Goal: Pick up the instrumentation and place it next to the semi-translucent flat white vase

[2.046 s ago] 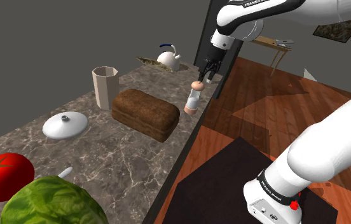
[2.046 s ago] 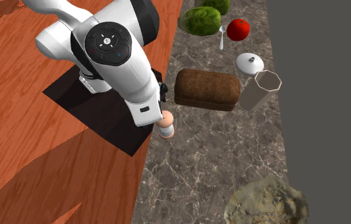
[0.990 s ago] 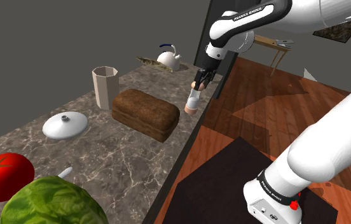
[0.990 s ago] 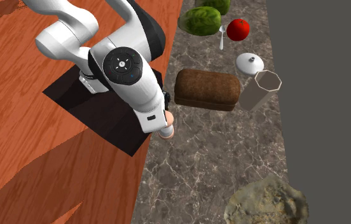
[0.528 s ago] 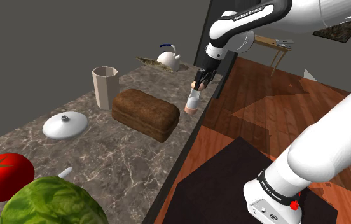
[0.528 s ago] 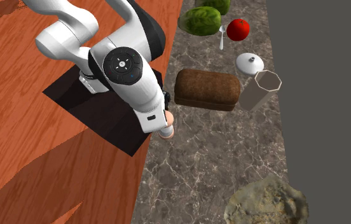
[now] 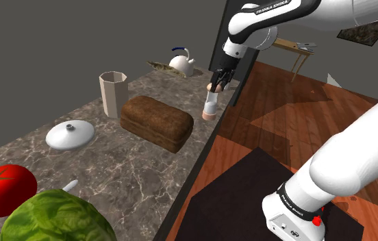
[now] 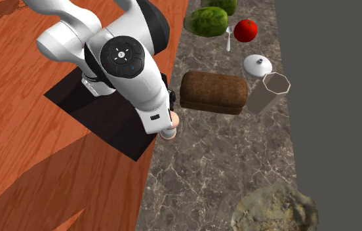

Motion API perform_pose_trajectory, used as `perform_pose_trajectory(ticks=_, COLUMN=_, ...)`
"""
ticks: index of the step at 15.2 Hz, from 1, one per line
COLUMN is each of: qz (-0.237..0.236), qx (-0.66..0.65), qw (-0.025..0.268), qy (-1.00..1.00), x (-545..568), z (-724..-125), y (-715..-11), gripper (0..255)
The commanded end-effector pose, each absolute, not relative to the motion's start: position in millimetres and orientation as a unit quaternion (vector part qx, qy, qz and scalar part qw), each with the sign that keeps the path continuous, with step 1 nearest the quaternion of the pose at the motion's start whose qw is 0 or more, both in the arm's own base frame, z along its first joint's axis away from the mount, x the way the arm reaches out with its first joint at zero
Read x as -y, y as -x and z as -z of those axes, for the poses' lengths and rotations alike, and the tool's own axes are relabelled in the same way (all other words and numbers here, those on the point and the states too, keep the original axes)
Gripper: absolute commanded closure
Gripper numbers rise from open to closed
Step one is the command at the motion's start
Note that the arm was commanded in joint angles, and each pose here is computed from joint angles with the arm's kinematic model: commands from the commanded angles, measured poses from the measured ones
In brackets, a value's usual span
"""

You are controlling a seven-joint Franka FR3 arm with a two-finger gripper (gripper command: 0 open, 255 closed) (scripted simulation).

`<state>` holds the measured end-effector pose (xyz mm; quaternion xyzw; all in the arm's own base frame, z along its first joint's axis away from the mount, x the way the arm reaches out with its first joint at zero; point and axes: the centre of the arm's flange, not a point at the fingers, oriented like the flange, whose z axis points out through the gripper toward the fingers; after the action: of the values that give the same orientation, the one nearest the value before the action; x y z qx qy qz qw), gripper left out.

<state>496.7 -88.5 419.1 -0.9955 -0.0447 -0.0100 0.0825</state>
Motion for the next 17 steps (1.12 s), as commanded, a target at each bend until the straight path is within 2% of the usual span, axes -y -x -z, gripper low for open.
perform_pose_trajectory(ticks=1, qz=0.010, qx=0.045, qw=0.083, qy=0.996, x=88.9, z=-430.9, y=-495.8, gripper=255)
perform_pose_trajectory(ticks=17, qz=0.010, qx=0.045, qw=0.083, qy=0.996, x=88.9, z=-515.4, y=-495.8, gripper=255)
